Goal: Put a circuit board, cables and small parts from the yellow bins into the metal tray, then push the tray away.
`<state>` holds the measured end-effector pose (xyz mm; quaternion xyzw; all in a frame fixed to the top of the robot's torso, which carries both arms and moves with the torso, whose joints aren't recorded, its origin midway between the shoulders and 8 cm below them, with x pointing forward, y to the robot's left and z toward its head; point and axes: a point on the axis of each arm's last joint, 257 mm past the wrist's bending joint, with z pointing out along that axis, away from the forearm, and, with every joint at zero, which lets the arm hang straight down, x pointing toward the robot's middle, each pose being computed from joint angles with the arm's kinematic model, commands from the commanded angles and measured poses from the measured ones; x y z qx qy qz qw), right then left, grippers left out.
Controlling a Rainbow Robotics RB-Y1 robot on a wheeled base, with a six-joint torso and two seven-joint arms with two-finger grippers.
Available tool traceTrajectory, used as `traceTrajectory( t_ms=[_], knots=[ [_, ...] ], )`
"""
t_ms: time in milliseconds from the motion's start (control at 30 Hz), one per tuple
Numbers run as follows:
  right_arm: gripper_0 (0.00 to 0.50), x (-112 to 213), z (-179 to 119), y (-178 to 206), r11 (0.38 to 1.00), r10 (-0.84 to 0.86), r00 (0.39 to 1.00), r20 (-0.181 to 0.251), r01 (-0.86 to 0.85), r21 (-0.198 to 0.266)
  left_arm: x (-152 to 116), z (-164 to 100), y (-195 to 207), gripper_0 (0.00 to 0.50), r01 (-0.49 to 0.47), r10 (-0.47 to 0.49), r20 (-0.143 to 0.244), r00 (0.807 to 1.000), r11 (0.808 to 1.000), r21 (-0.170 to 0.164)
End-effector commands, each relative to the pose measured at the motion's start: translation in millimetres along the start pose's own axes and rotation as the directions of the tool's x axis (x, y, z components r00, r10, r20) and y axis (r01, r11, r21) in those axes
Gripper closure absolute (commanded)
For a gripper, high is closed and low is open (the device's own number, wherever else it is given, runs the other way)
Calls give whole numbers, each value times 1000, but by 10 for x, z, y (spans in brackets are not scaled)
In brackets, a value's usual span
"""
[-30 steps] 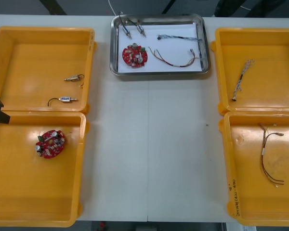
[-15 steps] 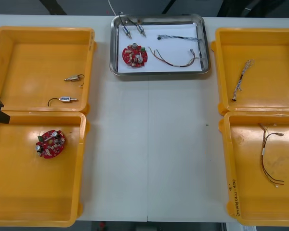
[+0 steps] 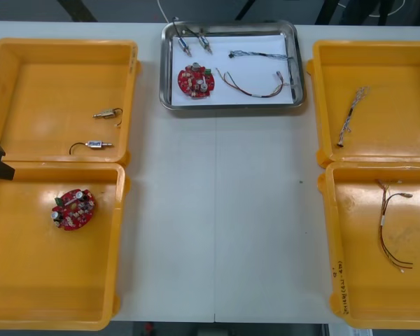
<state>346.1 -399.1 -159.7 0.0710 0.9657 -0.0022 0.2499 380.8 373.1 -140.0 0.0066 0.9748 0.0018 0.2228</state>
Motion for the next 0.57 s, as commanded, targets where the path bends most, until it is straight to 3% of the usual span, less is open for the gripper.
traceTrajectory(
  t_ms=[33, 567],
  knots=[
    [0, 7, -49, -61, 1000, 2, 1000, 6, -2, 22, -12, -143, 142, 0, -41, 42, 16, 999, 998, -47],
    [0, 7, -49, -61, 1000, 2, 1000, 6, -2, 22, -12, -143, 142, 0, -41, 42, 16, 999, 998, -47]
  ],
)
